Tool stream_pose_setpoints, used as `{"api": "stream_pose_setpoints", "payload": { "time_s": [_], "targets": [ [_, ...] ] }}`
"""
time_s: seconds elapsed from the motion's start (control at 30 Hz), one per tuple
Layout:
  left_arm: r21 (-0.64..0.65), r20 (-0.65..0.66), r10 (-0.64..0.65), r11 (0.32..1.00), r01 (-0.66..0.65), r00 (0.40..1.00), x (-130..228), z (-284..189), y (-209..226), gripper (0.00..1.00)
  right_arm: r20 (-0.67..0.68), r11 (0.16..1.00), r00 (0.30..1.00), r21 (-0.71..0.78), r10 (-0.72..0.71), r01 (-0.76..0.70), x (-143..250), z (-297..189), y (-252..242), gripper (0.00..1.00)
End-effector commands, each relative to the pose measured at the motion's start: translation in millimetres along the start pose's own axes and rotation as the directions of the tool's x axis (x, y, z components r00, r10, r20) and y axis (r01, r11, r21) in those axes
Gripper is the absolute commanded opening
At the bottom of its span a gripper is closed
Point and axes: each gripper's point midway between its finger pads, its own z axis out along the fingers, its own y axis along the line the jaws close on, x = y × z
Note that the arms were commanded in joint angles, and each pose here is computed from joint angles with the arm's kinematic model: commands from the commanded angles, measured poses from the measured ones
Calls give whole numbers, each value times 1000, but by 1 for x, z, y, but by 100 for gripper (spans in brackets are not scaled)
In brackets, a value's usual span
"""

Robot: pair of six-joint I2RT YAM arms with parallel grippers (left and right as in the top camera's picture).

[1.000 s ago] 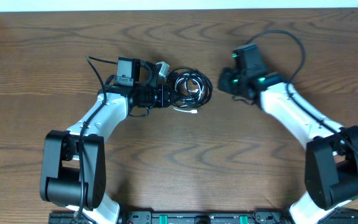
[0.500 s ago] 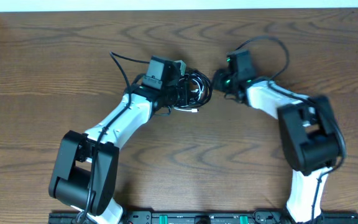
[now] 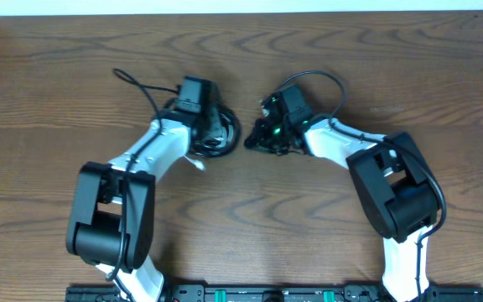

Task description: Untangle cables

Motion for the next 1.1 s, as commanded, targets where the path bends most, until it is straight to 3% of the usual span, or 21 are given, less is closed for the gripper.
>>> {"api": "stream_pose_setpoints", "payload": {
  "time_s": [0.0,0.17,0.23,0.37,0.63,0.8,0.97,1.0,1.07],
  "targets": [
    [-67,35,-47,996,50,998,-16,6,30,8,-75,1000,997,-27,-13,11,22,9,7,1],
    [57,39,-88,995,86,995,-31,6,28,8,-27,984,986,-66,-164,162,15,-16,33,1],
    [147,53,-97,985,89,994,-40,4,14,8,77,970,967,25,-243,242,-5,-28,32,1],
    [166,43,-69,984,61,997,-33,6,0,7,174,946,934,139,-313,292,-29,-44,24,1],
    [165,-121,29,986,-9,992,31,44,-26,8,201,964,950,167,-240,208,-50,-67,-6,1],
    [306,-202,150,948,-83,968,61,42,-59,8,183,976,963,121,-199,179,-57,-84,-22,1],
    [374,-302,343,901,-220,890,96,18,-75,8,171,972,960,116,-223,205,-63,-99,-40,1],
    [375,-356,426,880,-291,832,109,4,-75,8,169,974,964,129,-208,187,-65,-105,-50,2],
    [317,-411,475,875,-367,778,114,-8,-66,8,169,979,970,138,-175,152,-66,-112,-61,8]
  ]
}}
